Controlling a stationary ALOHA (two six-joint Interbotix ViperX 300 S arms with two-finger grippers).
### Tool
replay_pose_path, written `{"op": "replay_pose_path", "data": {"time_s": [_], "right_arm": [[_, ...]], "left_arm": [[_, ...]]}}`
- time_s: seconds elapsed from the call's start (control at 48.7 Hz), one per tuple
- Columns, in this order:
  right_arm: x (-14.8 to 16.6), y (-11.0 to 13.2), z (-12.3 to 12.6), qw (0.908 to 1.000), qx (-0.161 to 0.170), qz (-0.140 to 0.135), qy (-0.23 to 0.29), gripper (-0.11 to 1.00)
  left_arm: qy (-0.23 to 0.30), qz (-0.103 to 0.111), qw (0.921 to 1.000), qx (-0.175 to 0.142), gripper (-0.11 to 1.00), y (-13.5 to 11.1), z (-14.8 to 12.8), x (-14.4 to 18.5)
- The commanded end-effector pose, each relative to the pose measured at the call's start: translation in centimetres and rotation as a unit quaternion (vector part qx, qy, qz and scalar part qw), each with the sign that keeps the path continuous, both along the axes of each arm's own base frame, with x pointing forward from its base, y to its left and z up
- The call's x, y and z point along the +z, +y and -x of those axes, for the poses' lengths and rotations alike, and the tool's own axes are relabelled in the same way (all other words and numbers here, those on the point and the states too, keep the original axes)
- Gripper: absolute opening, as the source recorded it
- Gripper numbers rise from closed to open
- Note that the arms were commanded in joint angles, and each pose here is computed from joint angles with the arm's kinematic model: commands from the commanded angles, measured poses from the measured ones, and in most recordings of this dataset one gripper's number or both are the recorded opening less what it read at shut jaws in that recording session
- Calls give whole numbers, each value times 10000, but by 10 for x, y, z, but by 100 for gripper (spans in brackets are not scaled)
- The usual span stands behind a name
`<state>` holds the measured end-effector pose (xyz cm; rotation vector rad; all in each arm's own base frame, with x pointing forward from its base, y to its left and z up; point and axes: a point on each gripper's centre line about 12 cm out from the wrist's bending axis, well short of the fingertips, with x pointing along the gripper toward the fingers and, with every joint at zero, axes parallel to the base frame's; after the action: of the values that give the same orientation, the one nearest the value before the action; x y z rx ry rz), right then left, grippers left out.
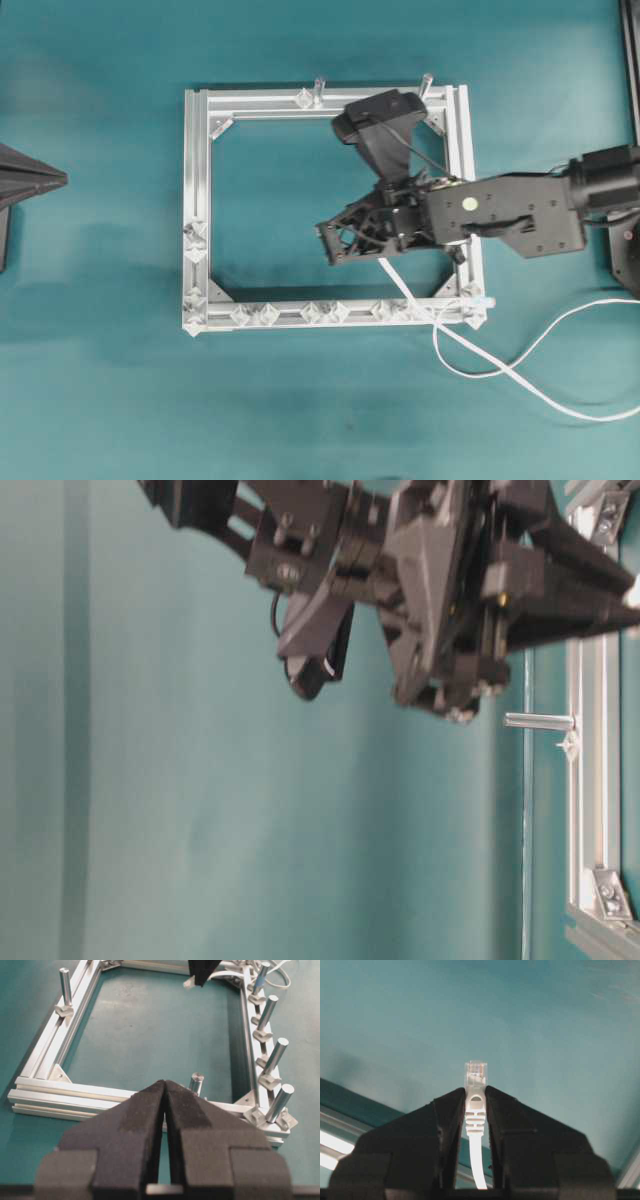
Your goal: Move the cable alternately left and right between 8 closely spaced pins so it hooks onto each one.
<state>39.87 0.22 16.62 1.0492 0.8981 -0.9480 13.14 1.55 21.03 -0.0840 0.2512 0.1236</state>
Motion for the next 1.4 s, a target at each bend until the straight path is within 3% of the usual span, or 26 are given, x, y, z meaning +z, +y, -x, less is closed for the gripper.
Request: {"op": "replay_pose_path", "data": {"time_s": [0.0,0.205,0.493,0.945,1.376], "right_arm": [[14,1,-10,9998,18,-6,-221,16],[12,8,-15,9997,22,-85,-222,16],[11,38,-11,9993,143,-316,-133,16],[15,82,-7,9974,-94,-659,-279,16],[16,98,-4,9964,-164,-762,-322,16]], "left_arm": [[-38,-6,10000,13,0,0,-1,4],[-38,-6,10000,13,0,0,-1,4],[-39,2,10000,21,0,1,-1,4],[-39,2,10000,21,0,1,-1,4],[-39,2,10000,13,0,0,-1,4]]}}
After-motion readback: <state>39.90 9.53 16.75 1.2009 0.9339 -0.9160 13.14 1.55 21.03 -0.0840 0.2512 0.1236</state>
